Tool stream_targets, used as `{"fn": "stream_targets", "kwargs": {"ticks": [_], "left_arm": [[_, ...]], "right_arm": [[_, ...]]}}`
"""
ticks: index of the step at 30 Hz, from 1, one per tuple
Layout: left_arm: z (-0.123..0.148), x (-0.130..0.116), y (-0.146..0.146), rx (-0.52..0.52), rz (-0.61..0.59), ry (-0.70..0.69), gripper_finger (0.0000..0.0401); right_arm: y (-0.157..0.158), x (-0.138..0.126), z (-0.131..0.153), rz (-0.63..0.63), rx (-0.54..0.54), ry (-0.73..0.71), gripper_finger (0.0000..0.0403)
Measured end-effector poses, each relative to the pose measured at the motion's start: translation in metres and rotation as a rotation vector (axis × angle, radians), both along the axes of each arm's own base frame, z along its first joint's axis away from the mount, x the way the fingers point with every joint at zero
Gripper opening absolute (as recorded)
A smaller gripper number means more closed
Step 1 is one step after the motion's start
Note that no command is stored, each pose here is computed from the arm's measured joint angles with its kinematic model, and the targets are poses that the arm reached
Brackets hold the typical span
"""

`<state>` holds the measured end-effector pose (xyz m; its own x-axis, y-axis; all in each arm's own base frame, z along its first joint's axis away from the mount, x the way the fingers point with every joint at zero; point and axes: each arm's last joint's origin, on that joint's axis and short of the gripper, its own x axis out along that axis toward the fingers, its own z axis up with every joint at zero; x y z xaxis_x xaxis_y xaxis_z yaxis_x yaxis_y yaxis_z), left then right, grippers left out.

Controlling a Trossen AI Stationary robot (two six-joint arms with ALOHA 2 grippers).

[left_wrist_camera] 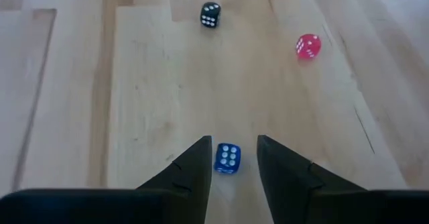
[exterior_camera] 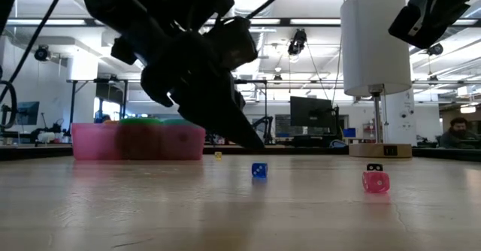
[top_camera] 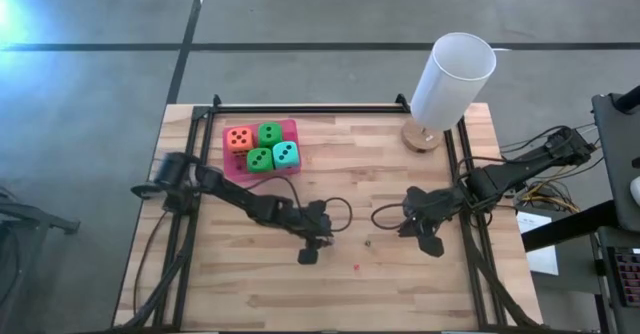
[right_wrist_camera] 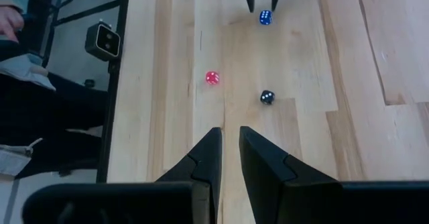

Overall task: Pick & Place Dice
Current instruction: Put the small blue dice into the red bin

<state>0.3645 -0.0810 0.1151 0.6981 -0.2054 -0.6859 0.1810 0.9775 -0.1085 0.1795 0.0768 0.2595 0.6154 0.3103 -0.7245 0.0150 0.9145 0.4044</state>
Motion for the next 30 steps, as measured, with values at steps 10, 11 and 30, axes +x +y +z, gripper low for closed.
{"fn": "stream_targets", "kwargs": {"ticks": [10,11,30], "left_arm": [[-0.011,0.0,0.0,0.004,0.001,0.03,0.0127],[-0.012,0.0,0.0,0.005,0.001,0.034,0.0126],[-0.021,0.002,0.0,-0.002,0.018,0.046,0.0074]], "right_arm": [[0.0,0.0,0.0,0.007,-0.004,-0.003,0.0052],[0.0,0.0,0.0,0.007,-0.004,-0.003,0.0052],[0.0,0.0,0.0,0.004,0.0,-0.001,0.0052]]}}
